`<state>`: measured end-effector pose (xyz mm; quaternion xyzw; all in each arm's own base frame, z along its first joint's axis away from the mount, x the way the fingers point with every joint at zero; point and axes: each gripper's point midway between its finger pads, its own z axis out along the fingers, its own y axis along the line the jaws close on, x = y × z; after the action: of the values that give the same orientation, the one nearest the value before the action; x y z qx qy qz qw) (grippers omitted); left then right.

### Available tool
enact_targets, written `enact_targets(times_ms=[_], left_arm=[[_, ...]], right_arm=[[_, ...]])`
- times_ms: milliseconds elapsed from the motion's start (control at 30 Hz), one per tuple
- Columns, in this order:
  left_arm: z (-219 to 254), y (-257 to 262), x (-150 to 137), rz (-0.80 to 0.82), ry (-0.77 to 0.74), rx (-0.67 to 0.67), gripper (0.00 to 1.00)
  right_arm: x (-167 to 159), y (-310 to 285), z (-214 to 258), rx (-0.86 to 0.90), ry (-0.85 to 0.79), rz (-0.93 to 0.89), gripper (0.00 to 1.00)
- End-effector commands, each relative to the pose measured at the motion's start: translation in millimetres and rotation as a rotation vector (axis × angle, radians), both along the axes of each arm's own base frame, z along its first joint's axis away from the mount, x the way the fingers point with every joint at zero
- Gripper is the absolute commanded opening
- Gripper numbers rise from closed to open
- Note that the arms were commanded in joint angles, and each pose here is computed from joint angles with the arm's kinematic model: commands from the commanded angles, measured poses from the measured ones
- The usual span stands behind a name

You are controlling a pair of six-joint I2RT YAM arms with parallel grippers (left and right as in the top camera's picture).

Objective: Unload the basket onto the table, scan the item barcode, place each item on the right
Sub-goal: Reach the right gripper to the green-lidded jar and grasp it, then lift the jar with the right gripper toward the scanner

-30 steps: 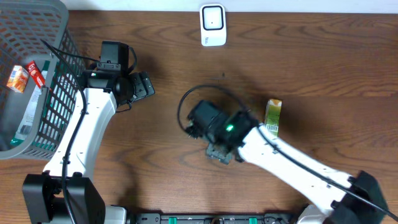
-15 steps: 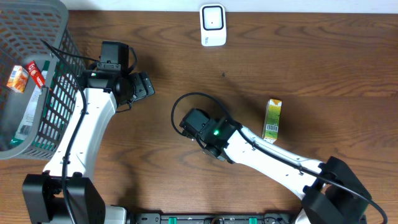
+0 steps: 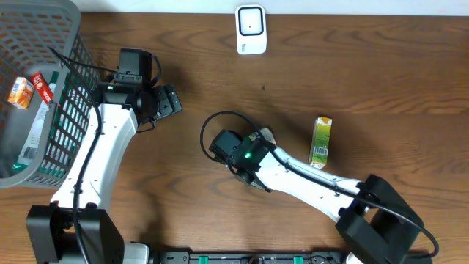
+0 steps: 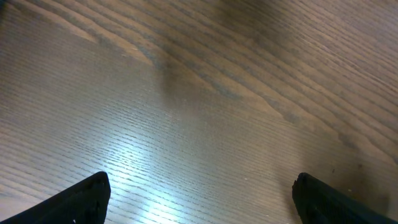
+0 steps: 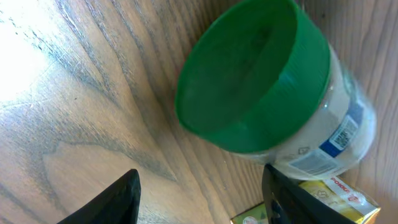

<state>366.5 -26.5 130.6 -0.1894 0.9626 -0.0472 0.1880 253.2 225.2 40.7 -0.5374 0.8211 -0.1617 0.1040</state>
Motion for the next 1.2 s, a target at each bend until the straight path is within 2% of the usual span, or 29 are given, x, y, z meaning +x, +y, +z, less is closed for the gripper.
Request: enact_targets(times_ms=[0, 733, 1000, 1167], left_arm=[[9, 3, 4, 0.007, -0.027, 0.01, 0.94], [9, 3, 4, 0.007, -0.027, 0.01, 0.94], [9, 3, 4, 0.007, -0.027, 0.01, 0.94], [9, 3, 4, 0.007, -0.027, 0.01, 0.95]], right_arm=[[7, -6, -5, -0.03, -0.016, 0.002, 0.58], [36, -2, 3, 0.007, -0.078, 0.027, 0.64], [61, 2, 8, 0.076, -0.141, 0.003, 0.66], [56, 4, 4, 0.098, -0.103, 0.011, 0.67]])
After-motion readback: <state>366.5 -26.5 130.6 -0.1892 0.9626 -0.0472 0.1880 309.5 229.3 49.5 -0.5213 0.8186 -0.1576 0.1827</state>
